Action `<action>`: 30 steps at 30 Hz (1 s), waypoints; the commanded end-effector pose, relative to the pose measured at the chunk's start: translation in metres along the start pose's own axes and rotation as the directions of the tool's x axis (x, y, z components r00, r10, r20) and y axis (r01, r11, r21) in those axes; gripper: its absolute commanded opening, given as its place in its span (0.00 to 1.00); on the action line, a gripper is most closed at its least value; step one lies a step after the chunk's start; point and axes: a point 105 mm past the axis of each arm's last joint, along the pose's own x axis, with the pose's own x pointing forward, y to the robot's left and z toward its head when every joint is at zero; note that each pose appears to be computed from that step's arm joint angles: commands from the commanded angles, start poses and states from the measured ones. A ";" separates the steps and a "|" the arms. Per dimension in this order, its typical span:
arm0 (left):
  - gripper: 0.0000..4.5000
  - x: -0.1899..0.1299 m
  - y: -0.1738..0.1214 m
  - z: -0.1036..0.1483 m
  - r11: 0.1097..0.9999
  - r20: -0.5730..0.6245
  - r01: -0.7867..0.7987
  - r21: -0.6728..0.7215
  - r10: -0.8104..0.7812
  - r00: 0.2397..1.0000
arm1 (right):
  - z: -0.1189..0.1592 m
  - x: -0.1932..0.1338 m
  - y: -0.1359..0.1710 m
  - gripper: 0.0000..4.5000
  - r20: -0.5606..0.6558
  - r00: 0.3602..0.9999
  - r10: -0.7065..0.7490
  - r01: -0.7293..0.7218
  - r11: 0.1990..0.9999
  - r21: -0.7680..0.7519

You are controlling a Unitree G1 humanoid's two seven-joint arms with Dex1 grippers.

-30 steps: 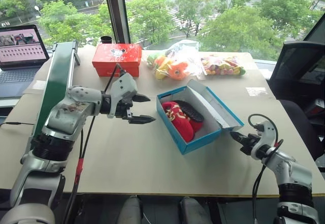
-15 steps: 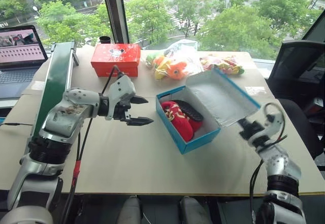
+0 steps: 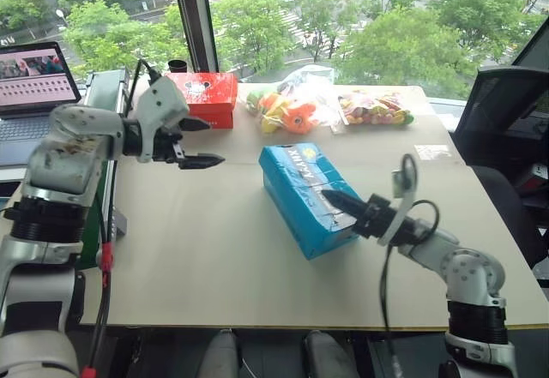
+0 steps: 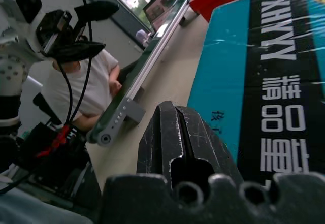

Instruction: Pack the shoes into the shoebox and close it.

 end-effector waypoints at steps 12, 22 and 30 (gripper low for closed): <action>0.93 0.025 -0.055 -0.004 0.992 0.083 0.072 -0.108 -0.063 0.995 | 0.019 0.103 -0.046 0.01 -0.288 0.940 -0.185 0.045 0.900 -0.433; 0.93 0.019 -0.079 -0.017 0.984 0.048 0.055 -0.167 -0.048 0.998 | -0.057 0.099 -0.097 0.01 -0.483 0.799 -0.360 0.017 0.815 -0.579; 0.93 0.038 -0.115 -0.035 0.945 0.096 0.054 -0.323 -0.024 0.995 | 0.024 0.069 -0.053 0.24 -0.341 0.905 -0.254 -0.087 0.674 -0.734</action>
